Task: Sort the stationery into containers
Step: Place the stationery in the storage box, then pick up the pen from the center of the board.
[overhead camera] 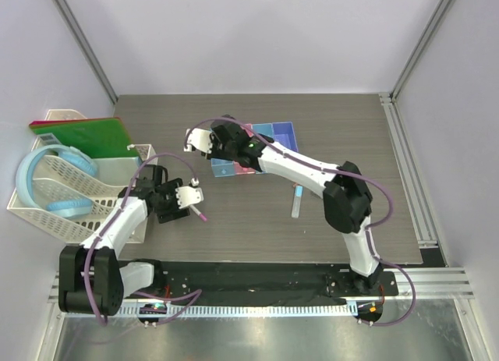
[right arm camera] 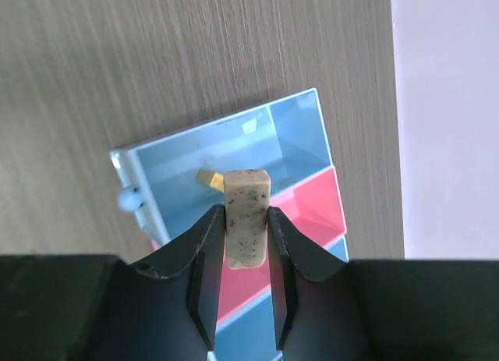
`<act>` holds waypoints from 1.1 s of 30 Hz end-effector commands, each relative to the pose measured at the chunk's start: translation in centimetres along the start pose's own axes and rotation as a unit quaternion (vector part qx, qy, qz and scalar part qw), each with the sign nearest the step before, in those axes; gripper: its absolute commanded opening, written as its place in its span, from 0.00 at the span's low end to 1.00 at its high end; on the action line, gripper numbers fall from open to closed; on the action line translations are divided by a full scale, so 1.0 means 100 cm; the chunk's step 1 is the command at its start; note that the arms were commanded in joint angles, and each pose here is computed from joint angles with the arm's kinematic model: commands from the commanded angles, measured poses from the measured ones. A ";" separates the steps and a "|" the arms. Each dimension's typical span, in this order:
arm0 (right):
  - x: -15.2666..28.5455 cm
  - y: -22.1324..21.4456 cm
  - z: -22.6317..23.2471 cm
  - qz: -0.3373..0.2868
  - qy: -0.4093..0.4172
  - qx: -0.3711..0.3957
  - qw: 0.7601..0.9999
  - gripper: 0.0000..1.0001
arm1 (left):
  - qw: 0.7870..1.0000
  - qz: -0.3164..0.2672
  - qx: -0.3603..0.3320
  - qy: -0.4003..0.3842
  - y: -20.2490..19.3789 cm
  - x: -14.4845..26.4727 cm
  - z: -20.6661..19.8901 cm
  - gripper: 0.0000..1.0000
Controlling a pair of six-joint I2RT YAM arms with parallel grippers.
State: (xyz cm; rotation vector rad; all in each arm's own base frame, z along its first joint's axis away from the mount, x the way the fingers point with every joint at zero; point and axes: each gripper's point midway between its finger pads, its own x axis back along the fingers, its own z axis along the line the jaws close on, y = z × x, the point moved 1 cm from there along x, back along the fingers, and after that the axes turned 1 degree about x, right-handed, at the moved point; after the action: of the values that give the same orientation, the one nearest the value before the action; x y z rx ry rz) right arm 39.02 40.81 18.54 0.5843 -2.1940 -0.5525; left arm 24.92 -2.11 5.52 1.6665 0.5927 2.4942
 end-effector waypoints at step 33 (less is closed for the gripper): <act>0.072 -0.071 -0.150 0.047 -0.219 -0.075 0.972 0.80 | 0.948 -0.127 -0.137 -0.259 0.061 -0.020 -0.028 0.53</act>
State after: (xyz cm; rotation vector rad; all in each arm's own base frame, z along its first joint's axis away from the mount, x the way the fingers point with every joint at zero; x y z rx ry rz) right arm 46.09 34.98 22.92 0.3970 -2.4429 -0.6990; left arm 26.31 -8.31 4.81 1.7552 0.3982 1.9646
